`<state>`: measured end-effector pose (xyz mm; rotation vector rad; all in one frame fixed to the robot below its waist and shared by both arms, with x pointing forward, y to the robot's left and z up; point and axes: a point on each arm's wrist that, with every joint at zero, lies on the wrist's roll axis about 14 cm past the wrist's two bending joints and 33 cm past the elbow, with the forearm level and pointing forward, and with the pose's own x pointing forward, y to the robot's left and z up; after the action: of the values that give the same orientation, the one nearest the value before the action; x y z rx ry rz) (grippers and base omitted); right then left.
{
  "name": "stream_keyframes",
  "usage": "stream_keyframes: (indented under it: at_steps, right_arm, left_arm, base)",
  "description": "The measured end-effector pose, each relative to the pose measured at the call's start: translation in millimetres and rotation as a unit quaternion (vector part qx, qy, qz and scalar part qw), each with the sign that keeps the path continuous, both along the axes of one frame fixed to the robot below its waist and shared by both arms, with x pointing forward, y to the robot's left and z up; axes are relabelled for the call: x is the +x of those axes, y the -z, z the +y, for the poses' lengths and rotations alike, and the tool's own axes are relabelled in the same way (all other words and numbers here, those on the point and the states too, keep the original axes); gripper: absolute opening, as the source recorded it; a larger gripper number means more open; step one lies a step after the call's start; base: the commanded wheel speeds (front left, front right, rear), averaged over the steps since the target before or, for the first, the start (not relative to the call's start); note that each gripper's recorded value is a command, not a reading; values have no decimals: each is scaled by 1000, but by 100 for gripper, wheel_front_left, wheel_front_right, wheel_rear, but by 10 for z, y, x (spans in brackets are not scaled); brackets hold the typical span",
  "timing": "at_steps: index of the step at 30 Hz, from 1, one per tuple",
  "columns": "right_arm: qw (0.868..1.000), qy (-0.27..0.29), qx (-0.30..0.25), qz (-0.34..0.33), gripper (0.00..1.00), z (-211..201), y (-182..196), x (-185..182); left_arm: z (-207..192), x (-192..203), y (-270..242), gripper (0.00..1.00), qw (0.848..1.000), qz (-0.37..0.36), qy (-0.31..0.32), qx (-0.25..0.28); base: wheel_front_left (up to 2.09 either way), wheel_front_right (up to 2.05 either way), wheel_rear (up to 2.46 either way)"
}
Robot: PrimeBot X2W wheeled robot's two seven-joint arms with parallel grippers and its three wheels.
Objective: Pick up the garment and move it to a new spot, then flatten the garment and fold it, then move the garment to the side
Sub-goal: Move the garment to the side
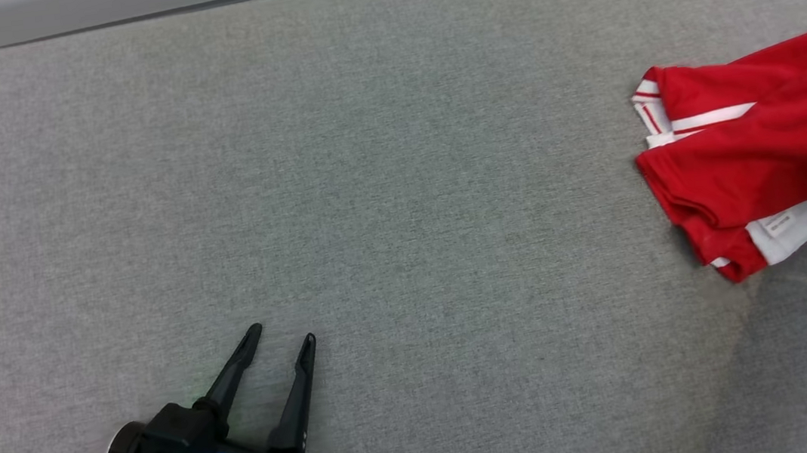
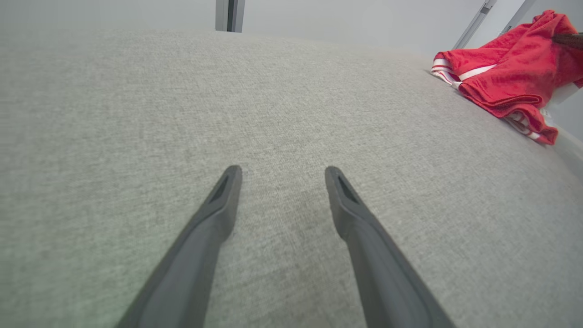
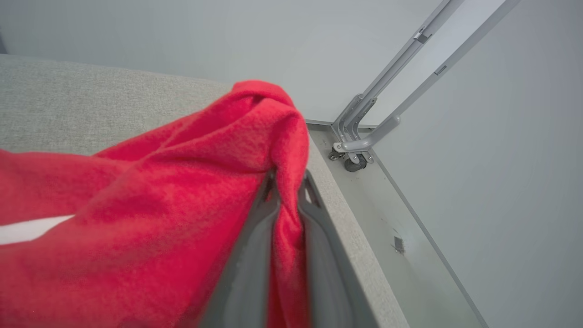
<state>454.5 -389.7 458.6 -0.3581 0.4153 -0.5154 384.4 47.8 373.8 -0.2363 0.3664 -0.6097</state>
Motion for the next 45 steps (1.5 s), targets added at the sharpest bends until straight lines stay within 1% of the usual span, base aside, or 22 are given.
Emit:
stream_keyframes:
  at_steps: [3, 10, 11, 12, 13, 16, 20, 23, 25, 29, 32, 36, 38, 39, 45]
  right_arm:
    - [1000, 7, -8, -4, 0, -37, -56, 15]
    - [999, 32, -12, -14, 0, -159, -191, -91]
    - [999, 35, -14, -16, 13, -179, -213, -112]
    - [999, 37, -17, -17, 76, -193, -236, -127]
    - [999, 40, -20, -19, 100, -213, -263, -139]
    - [998, 40, -30, -39, 100, -232, -393, -124]
    - [995, 11, -43, -89, 100, -130, -624, 8]
    - [990, -38, -20, -135, 100, 142, -710, 182]
    - [982, -74, -1, -173, 100, 354, -794, 283]
    - [967, -146, 46, -205, 100, 860, -811, 394]
    - [957, -191, 88, -198, 100, 1238, -668, 341]
    - [943, -230, 140, -197, 100, 1619, -512, 188]
    - [937, -241, 166, -189, 100, 1771, -375, 69]
    - [934, -246, 188, -176, 100, 1874, -217, -77]
    - [932, -243, 228, -145, 100, 1995, 110, -456]
  left_arm:
    - [46, 20, 1, 100, 1000, 0, -8, 2]
    - [33, 19, -56, 100, 1000, -6, -12, -2]
    - [32, 17, -62, 100, 1000, -7, -12, -2]
    - [32, 15, -67, 100, 1000, -8, -12, -1]
    - [34, 12, -68, 100, 1000, -8, -12, -1]
    - [55, 14, -79, 100, 1000, -9, -16, 1]
    - [128, 18, -111, 100, 1000, -13, -28, 5]
    - [205, 7, -164, 100, 999, -19, -46, 7]
    - [285, 32, -226, 100, 997, -27, -67, 7]
    - [510, 30, -337, 100, 993, -41, -115, 12]
    - [704, 20, -433, 100, 987, -54, -151, 17]
    - [932, -11, -500, 100, 979, -64, -192, 23]
    - [1036, -32, -520, 100, 975, -67, -209, 27]
    - [1111, -69, -520, 100, 972, -66, -222, 30]
    - [1214, -190, -488, 100, 967, -62, -244, 39]
  base:
    - [0, 0, 0]
    - [0, 0, 0]
    - [0, 0, 0]
    - [0, 0, 0]
    - [0, 0, 0]
    - [0, 0, 0]
    - [0, 0, 0]
    - [0, 0, 0]
    - [0, 0, 0]
    - [0, 0, 0]
    - [0, 0, 0]
    - [0, 0, 0]
    - [0, 0, 0]
    - [0, 0, 0]
    - [0, 0, 0]
